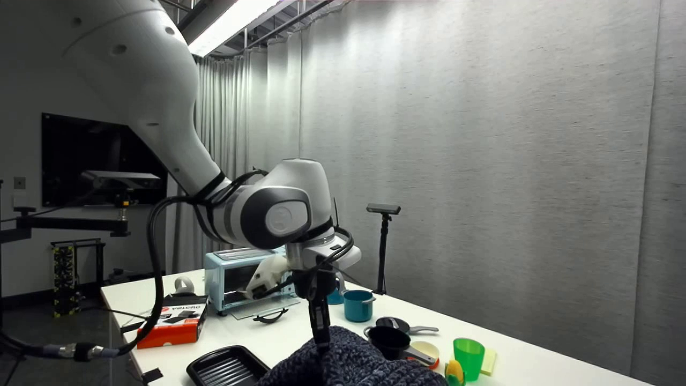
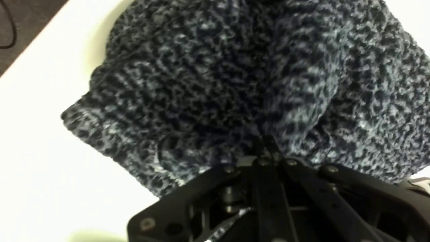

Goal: Slide the blanket to the left

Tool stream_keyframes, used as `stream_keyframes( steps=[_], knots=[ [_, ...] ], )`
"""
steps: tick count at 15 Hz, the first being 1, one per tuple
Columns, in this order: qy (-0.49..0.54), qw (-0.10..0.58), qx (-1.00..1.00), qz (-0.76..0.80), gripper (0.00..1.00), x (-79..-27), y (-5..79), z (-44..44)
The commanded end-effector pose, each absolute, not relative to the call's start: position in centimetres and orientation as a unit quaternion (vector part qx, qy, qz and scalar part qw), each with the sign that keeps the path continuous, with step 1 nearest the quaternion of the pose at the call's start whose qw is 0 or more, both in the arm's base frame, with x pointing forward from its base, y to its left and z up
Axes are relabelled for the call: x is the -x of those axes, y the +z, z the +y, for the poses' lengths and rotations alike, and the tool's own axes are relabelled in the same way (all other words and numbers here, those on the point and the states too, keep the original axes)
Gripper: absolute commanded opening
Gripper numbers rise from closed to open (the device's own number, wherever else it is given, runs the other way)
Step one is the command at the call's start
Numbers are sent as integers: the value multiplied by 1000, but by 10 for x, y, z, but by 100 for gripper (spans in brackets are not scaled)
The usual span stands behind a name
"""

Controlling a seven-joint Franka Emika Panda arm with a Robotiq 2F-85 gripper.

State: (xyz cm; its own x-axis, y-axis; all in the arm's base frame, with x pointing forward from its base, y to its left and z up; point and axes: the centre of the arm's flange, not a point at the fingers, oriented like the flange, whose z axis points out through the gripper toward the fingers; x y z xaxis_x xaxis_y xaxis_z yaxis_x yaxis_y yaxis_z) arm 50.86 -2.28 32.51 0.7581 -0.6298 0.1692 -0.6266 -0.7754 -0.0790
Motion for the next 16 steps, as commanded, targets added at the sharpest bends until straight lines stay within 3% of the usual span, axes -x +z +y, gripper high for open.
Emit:
stream_keyframes(
  steps=[1,8,16],
  knots=[
    [-60,-25,950,306,0,-496,364,-65],
    [-100,-56,909,400,0,-495,368,-139],
    [-163,-81,834,520,0,-502,269,-178]
  ],
)
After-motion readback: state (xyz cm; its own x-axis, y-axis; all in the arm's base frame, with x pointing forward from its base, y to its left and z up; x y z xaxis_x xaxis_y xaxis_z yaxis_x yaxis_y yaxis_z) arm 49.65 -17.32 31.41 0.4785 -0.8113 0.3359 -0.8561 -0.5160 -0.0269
